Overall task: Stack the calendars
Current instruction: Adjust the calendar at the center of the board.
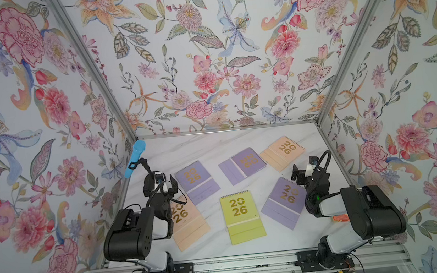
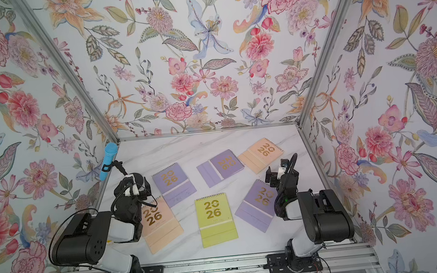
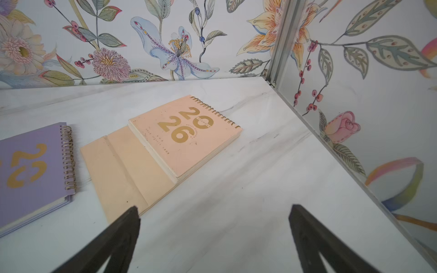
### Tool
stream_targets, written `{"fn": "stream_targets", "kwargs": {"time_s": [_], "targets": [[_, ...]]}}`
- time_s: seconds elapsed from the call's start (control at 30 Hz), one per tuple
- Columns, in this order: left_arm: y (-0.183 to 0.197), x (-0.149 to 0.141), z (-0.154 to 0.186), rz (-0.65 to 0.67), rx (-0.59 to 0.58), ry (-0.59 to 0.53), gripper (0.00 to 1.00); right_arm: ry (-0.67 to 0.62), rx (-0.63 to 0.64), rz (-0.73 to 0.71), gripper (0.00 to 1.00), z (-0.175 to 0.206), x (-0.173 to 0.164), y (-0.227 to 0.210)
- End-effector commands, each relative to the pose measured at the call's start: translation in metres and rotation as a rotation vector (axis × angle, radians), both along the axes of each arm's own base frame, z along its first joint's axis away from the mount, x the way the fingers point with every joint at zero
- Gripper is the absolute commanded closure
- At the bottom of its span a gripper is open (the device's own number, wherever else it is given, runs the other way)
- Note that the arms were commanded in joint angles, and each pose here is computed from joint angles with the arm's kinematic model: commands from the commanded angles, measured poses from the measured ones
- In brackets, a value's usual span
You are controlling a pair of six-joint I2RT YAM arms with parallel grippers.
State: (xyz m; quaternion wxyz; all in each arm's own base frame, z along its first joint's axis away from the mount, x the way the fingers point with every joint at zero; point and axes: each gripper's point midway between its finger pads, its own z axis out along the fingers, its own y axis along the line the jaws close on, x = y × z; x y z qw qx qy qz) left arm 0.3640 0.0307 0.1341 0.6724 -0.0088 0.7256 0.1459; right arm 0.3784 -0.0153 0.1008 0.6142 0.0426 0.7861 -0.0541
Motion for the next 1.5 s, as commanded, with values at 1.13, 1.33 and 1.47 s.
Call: {"fn": "stream_targets", "kwargs": {"time_s": [1.13,1.33,1.47], "targets": [[-0.0031,0.0033,0.0138,-0.017,0.017,-0.042,0.00,-0.023,-0.020,-0.003,0.01,0.0081,0.0040,0.0000],[-0.0015,0.0050,0.0128,-0.017,0.009,-0.036,0.00,-0.022,-0.020,-0.003,0.01,0.0080,0.0039,0.0000],[0.0026,0.0043,0.0137,-0.014,-0.007,-0.041,0.00,-0.023,-0.018,-0.003,0.01,0.0082,0.0041,-0.0005]]}}
